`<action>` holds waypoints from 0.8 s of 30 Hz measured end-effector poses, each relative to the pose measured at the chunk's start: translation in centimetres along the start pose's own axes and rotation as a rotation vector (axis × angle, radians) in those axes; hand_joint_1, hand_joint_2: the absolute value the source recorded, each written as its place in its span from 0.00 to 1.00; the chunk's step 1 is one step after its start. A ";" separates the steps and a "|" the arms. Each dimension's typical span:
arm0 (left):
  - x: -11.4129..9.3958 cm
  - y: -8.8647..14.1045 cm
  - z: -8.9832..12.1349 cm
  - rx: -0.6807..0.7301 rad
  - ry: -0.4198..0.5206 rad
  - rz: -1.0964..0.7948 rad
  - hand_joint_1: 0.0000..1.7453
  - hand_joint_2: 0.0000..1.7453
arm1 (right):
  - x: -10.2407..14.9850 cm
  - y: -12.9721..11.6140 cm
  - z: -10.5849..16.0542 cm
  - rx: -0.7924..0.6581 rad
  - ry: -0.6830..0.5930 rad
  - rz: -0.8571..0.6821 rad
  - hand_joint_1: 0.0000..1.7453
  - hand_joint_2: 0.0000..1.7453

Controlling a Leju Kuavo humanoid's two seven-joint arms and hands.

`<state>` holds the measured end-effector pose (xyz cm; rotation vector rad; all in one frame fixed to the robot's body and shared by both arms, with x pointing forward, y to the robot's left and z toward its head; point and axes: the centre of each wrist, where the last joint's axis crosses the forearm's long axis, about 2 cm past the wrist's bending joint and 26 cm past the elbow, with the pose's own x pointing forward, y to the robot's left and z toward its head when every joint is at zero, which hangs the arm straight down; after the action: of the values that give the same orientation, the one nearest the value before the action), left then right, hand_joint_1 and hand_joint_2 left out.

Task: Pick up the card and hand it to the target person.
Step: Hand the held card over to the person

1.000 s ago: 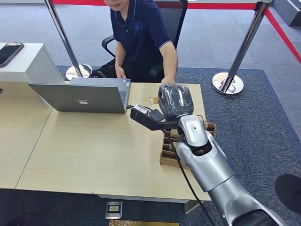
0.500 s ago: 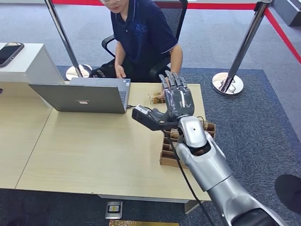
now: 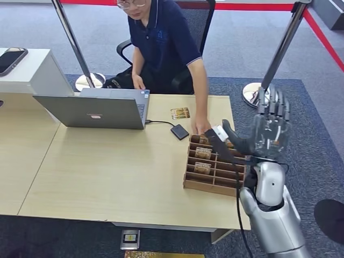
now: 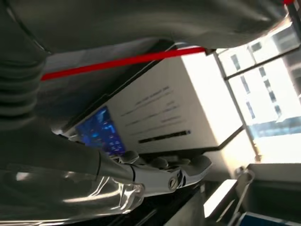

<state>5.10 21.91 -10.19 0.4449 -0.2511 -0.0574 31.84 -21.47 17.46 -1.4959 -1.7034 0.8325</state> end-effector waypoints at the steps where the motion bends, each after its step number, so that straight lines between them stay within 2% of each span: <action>1: -0.1 0.0 0.0 -0.001 0.002 0.000 0.00 0.00 | -1.2 -0.5 1.1 -0.033 0.047 -0.018 0.00 0.00; 4: -0.3 -0.2 0.1 -0.004 0.005 0.001 0.00 0.00 | -5.1 -2.1 4.3 -0.117 0.210 -0.093 0.00 0.00; 8: -0.3 -0.3 0.2 -0.006 0.007 0.007 0.00 0.00 | -10.6 -3.8 8.5 -0.184 0.449 -0.283 0.00 0.00; 13: -0.2 -0.4 0.3 -0.008 0.003 0.009 0.00 0.00 | -16.0 -4.1 13.7 -0.188 0.687 -0.306 0.00 0.00; 15: -0.2 -0.4 0.3 -0.010 -0.001 0.009 0.00 0.00 | -18.0 -2.9 16.4 -0.131 0.815 -0.296 0.00 0.00; 18: -0.1 -0.6 0.4 -0.019 -0.012 0.012 0.00 0.00 | -20.7 0.4 21.9 0.003 1.036 -0.236 0.00 0.00; 21: 0.0 -0.6 0.4 -0.025 -0.019 0.013 0.00 0.00 | -21.2 2.7 26.7 0.123 1.227 -0.237 0.00 0.00; 24: 0.3 -0.7 0.4 -0.033 -0.044 0.019 0.00 0.00 | -20.2 4.9 30.5 0.299 1.511 -0.380 0.00 0.00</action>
<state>5.33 21.12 -10.07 0.4089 -0.2977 -0.0530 10.32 -41.31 -5.08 -0.9861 -0.5873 -0.2950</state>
